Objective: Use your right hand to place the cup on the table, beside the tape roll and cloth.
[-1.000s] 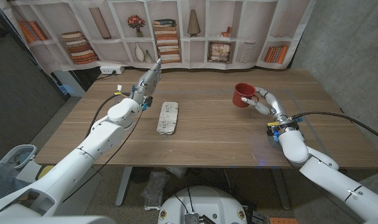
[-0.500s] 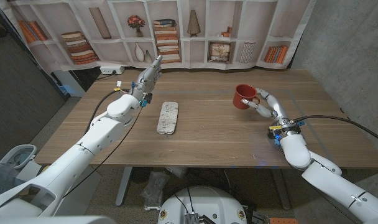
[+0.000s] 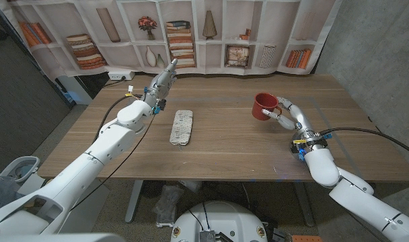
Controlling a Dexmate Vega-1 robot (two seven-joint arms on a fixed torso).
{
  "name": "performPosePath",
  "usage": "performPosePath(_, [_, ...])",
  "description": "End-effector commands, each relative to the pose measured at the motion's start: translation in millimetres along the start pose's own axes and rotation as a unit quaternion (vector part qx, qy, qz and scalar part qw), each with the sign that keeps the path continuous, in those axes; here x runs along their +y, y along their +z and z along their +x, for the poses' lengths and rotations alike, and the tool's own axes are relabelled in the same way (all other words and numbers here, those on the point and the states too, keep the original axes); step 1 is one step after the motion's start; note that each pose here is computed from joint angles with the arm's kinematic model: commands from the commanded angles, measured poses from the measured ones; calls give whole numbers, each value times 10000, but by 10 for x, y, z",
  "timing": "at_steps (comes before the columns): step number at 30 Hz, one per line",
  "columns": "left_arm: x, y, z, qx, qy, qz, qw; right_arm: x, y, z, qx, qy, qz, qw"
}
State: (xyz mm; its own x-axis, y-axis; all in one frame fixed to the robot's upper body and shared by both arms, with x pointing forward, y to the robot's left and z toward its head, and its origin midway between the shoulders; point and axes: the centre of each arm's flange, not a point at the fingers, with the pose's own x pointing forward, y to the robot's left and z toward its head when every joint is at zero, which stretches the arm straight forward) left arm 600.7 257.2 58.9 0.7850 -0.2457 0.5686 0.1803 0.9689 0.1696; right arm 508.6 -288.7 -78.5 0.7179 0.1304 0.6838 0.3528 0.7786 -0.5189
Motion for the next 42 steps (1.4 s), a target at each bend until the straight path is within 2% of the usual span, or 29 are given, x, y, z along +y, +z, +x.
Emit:
performPosePath(1, [-16, -40, 5, -16, -31, -28, 10000, -29, 1, -134, -43, -23, -19, 10000])
performPosePath(8, [-40, -45, 8, -35, -48, -3, 10000, -69, -8, -224, -24, -16, -25, 10000])
performPosePath(22, [-64, -34, -5, -83, -67, 29, 9999, -47, -2, -363, 47, 64, -120, 9999])
performPosePath(29, [-81, -8, -4, -122, -70, 14, 9999, -45, -55, -437, 95, 27, -68, 9999])
performPosePath(42, [-100, -37, -27, -4, -39, 38, 10000, -72, -65, -593, 93, -22, -2, 10000])
